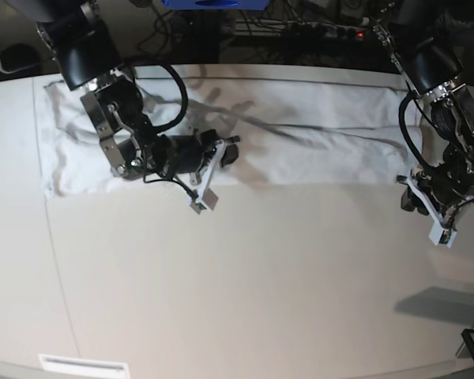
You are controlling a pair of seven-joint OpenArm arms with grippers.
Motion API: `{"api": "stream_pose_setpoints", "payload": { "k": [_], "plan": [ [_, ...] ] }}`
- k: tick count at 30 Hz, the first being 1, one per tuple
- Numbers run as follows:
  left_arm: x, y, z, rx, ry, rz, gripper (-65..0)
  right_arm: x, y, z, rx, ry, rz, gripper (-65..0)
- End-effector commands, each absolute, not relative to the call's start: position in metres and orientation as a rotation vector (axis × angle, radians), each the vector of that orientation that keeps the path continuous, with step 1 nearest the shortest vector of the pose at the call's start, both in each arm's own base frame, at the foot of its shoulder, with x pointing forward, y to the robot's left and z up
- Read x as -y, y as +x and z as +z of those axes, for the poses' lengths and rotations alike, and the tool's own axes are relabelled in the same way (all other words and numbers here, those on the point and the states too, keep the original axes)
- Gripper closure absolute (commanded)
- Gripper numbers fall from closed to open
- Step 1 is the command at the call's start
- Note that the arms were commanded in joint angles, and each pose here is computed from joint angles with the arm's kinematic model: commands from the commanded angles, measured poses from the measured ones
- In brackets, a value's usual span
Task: Fold the T-shirt properly
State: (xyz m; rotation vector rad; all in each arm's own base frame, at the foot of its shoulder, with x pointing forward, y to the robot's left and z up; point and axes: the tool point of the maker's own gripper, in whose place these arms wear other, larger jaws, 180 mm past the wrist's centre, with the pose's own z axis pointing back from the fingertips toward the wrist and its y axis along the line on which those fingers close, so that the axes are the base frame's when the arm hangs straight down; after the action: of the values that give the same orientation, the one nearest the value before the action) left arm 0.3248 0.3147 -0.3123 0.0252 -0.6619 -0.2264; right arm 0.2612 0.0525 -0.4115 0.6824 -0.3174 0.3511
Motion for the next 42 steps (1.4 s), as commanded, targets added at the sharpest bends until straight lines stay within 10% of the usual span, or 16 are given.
{"api": "stream_pose_setpoints", "payload": {
  "k": [1, 42],
  "plan": [
    [-0.32, 0.333, -0.296, 0.707, 0.045, -0.236, -22.0, -0.053, 0.254, -0.413, 0.3, 0.673, 0.383, -2.3],
    [-0.313, 0.334, -0.314, 0.668, 0.025, -0.209, -22.0, -0.017, 0.347, -0.416, 0.4, 0.553, 0.35, -2.3]
  ]
}}
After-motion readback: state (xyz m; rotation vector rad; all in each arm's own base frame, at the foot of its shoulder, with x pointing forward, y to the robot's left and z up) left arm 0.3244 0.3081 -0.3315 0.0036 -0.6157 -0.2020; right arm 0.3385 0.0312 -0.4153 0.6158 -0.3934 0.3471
